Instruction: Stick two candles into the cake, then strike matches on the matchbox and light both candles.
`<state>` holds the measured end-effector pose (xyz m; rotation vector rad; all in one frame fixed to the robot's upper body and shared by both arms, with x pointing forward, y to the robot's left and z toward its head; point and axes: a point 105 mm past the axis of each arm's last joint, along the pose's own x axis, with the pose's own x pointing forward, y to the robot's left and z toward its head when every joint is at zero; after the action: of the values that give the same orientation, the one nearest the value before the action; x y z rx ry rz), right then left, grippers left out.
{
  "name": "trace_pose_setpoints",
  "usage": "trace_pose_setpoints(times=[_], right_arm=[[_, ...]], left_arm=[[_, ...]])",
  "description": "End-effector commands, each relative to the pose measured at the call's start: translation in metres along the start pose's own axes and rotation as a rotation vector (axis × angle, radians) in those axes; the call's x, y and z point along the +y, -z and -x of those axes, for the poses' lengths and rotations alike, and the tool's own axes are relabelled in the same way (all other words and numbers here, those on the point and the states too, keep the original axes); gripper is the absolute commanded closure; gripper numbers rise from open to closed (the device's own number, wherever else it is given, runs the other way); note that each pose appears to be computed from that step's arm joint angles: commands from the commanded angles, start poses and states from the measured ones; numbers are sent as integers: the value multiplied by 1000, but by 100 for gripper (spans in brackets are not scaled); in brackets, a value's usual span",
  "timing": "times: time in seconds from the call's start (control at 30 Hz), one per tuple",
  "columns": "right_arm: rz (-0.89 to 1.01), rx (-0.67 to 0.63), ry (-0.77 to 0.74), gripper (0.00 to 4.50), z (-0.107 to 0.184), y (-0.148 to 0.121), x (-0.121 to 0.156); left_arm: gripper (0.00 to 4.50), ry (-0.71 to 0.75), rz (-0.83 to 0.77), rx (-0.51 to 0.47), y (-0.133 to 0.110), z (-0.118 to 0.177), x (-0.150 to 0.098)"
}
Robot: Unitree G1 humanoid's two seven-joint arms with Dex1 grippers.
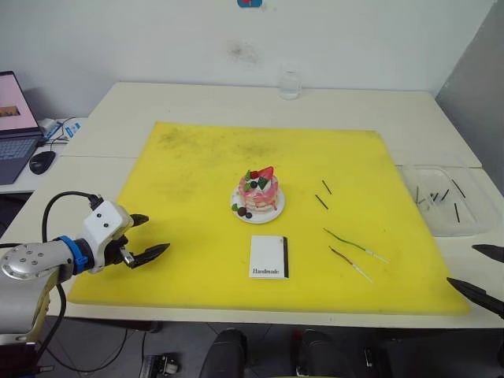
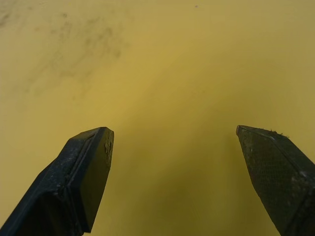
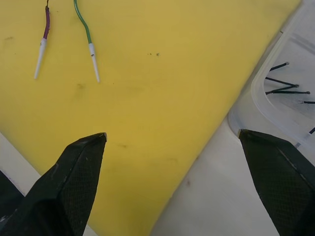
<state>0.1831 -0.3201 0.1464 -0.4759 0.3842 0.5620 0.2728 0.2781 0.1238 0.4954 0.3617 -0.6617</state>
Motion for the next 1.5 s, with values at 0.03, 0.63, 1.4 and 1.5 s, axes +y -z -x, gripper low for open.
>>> trace_pose_setpoints(times=[0.03, 0.63, 1.4, 1.5], right_arm=[[32, -20, 17, 0, -1, -9, -3], [41, -83, 75, 0, -17, -19, -14], [57, -131, -55, 0, -34, -57, 13], [81, -92, -108, 0, -41, -62, 26]], left_arm=[[5, 13, -10, -25, -10, -3, 1], [5, 79, 47, -90, -23, -7, 0], [5, 459, 29, -268, -75, -18, -91], [5, 549, 44, -320, -92, -26, -114]])
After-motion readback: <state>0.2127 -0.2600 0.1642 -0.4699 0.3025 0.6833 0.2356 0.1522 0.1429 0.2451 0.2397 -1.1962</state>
